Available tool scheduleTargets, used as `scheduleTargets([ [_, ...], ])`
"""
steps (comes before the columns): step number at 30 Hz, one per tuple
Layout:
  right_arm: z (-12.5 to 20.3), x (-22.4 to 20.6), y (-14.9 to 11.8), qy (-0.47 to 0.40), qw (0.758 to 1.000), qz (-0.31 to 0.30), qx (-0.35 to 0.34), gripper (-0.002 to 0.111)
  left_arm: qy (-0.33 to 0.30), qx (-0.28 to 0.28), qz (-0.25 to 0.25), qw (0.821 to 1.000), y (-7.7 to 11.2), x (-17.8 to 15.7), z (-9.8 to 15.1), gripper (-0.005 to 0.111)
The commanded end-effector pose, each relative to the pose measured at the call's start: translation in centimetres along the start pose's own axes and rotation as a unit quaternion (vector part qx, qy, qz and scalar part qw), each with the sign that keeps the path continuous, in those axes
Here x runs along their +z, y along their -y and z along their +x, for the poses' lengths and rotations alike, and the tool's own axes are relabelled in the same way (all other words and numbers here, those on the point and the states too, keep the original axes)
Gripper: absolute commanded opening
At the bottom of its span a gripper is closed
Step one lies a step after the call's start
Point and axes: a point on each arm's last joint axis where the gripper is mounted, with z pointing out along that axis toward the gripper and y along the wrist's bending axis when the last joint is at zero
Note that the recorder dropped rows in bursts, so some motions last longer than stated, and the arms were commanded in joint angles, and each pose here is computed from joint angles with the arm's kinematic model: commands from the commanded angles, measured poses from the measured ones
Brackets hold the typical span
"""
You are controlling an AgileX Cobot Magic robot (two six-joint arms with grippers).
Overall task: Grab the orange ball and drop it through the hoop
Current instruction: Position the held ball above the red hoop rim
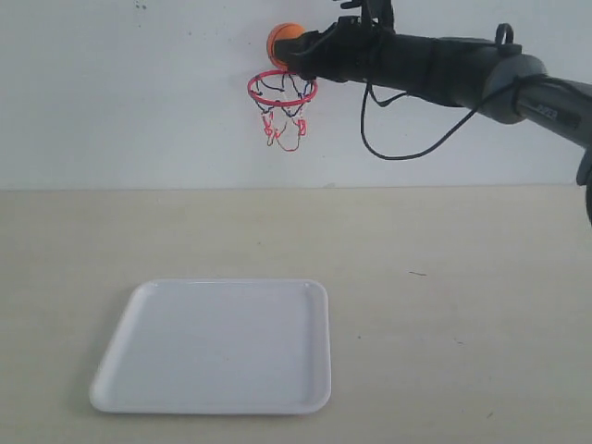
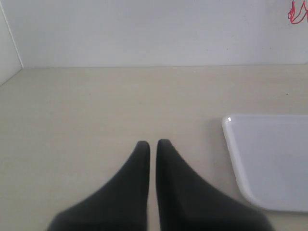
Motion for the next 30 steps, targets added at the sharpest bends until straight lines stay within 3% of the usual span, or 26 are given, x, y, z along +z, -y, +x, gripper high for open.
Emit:
scheduleTargets([
  [1,1.04,0.61,0.65,0.003,1.000,0.002,0.026,0.000,-0.001,-0.003,-0.001,1.000,0.00,0.01,0.13,0.004],
  [15,1.20,0.72,1.18,0.002,0.999,0.027,0.020,0.002,-0.001,-0.003,-0.001,1.000,0.00,0.01,0.13,0.004],
  [18,1.20,0.72,1.18,0.002,0.999,0.027,0.020,0.014,-0.001,-0.003,-0.001,1.000,0.00,0.01,0.13,0.004],
  [23,1.36,0.75,1.39,0.001,0.999,0.038,0.021,0.049,-0.001,-0.003,-0.001,1.000,0.00,0.01,0.13,0.004],
  [30,1.36,0.75,1.39,0.001,0.999,0.038,0.021,0.051,-0.001,-0.003,-0.001,1.000,0.00,0.01,0.13,0.004],
])
